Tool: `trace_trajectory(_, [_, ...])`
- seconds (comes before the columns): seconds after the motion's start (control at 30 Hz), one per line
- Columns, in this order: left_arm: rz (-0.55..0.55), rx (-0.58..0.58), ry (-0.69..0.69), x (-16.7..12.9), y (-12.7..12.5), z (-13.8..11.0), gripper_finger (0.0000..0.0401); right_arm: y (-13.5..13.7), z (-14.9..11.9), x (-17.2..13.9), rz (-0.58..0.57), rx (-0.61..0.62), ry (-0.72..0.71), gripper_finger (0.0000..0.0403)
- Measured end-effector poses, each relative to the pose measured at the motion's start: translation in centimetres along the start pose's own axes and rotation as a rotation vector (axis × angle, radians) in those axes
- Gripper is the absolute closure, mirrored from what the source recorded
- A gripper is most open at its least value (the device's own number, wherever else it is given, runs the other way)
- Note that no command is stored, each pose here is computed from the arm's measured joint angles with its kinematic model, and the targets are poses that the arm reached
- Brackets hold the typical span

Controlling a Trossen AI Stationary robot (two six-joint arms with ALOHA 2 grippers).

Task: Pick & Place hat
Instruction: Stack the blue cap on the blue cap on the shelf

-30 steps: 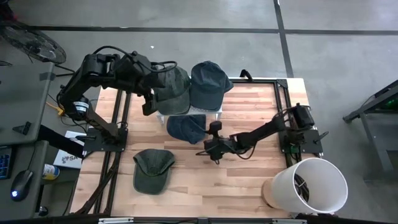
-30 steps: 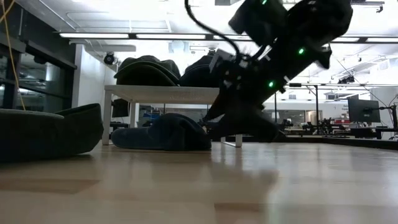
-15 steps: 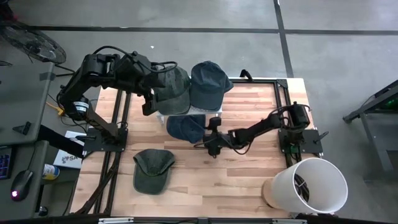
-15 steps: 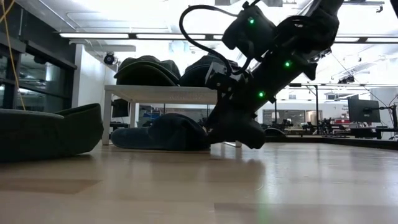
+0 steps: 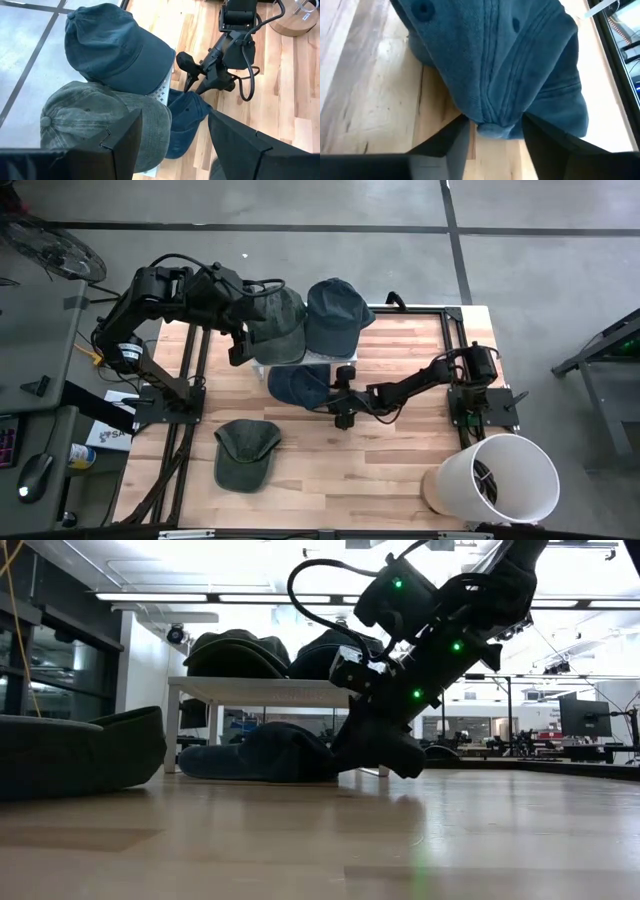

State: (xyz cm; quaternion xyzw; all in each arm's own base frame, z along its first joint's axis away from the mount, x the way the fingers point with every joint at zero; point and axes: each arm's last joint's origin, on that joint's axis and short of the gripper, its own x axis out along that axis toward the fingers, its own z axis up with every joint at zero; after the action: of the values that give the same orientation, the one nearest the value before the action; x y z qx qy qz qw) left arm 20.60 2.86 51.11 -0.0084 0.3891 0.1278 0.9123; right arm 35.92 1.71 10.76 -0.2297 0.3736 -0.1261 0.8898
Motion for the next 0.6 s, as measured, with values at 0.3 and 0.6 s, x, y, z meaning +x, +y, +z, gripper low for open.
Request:
trace_trajectory(0.3, [-0.001, 0.000, 0.000, 0.0, 0.0, 0.0, 0.0179, 0.2, 0.1, -0.2, 0.006, 0.128, -0.001, 0.0352])
trace_trajectory(0.6, [-0.001, 0.000, 0.000, 0.0, 0.0, 0.0, 0.0179, 1.9, 1.5, -3.1, 0.055, 0.247, -0.031, 0.0357])
